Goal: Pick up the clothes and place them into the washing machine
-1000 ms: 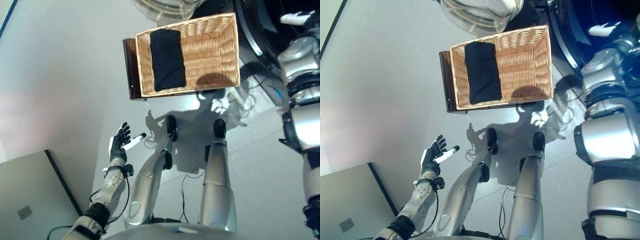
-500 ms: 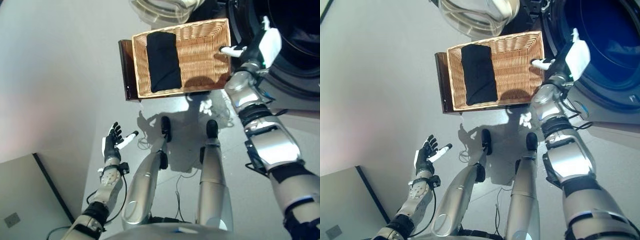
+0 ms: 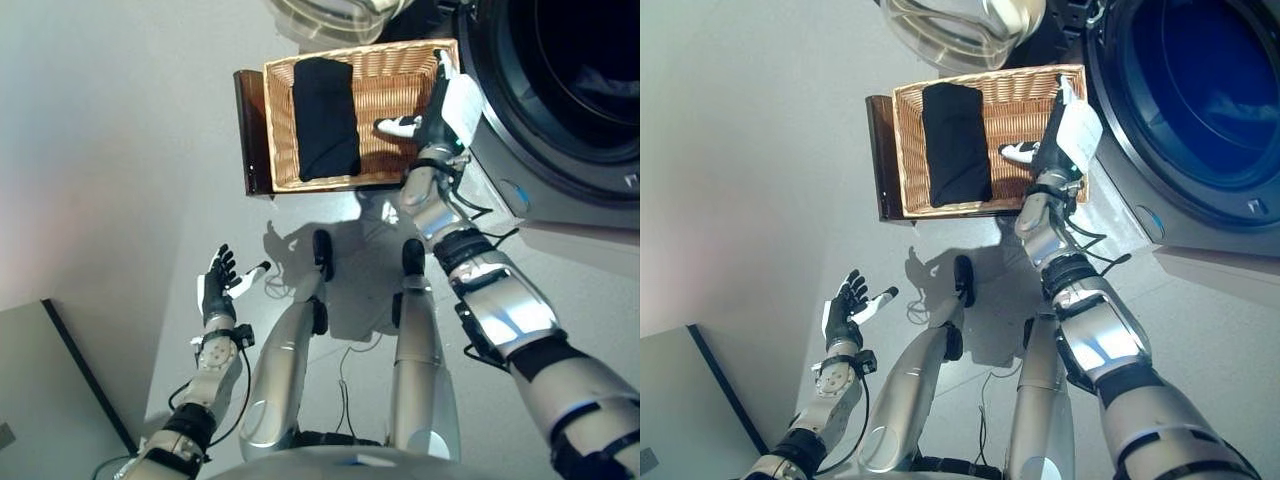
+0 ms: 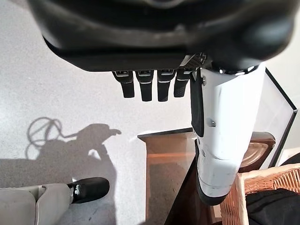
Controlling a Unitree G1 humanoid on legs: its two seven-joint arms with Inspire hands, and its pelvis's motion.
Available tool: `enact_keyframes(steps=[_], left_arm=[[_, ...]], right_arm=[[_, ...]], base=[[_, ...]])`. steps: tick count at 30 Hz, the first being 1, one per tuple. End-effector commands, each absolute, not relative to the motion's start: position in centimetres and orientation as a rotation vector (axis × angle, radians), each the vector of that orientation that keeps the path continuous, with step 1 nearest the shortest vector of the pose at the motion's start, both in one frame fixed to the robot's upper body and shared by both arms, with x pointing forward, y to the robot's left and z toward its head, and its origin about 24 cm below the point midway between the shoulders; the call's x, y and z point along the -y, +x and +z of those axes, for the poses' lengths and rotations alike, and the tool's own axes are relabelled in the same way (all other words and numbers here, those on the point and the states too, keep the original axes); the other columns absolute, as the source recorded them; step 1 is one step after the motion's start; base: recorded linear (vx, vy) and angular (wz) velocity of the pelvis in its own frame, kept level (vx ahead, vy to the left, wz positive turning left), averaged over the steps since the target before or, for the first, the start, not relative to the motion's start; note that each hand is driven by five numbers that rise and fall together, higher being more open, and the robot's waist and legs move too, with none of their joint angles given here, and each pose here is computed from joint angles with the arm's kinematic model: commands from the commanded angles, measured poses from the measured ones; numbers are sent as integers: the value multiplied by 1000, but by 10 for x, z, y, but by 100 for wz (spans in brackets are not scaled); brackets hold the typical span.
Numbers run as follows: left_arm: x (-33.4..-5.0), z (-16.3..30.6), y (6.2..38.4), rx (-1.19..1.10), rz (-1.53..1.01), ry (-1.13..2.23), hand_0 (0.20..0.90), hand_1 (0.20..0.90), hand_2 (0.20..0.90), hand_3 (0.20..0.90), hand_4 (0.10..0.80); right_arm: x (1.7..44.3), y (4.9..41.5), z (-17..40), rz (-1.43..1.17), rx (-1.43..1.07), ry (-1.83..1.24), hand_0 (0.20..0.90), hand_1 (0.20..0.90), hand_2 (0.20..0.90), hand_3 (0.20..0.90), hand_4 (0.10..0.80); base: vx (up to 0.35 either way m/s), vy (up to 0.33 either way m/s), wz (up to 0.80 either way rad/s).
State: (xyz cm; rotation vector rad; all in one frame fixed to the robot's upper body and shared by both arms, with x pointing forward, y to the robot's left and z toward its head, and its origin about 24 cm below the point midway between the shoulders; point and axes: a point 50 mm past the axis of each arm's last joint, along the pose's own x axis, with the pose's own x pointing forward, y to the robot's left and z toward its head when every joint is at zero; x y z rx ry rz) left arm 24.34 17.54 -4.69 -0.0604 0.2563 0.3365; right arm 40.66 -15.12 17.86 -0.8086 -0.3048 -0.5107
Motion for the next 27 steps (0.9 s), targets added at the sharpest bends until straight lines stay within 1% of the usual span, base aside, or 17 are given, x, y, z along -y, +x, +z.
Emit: enact_keyframes(steps=[1,6,13,19,27], left_arm=[[-205,-29,250,-147,440,-13,900,900,900,900,800],[-207,-27,252,-140,445,-9,900,900,900,900,800],[-207,-26,253,-133,449,-13,900,900,900,900,800],[-209,-24,254,-124,452,-13,900,900,900,900,800],[-209,-15,257,-85,432,-29,900,900,900,900,800]], right_arm=[[124,404,229,-475,574,-812,900,900,900,900,800],[99,404,225,-385,592,-869,900,900,900,900,800],[80,405,220,-313,599,-977,900,900,900,900,800],[72,408,216,-261,579,-1063,900,900,900,900,800],[78,414,218,-258,519,-1102,900,900,900,900,800]], base=[[27,-4,5],[8,-1,1],[0,0,0],[4,1,2],[-5,-6,7]])
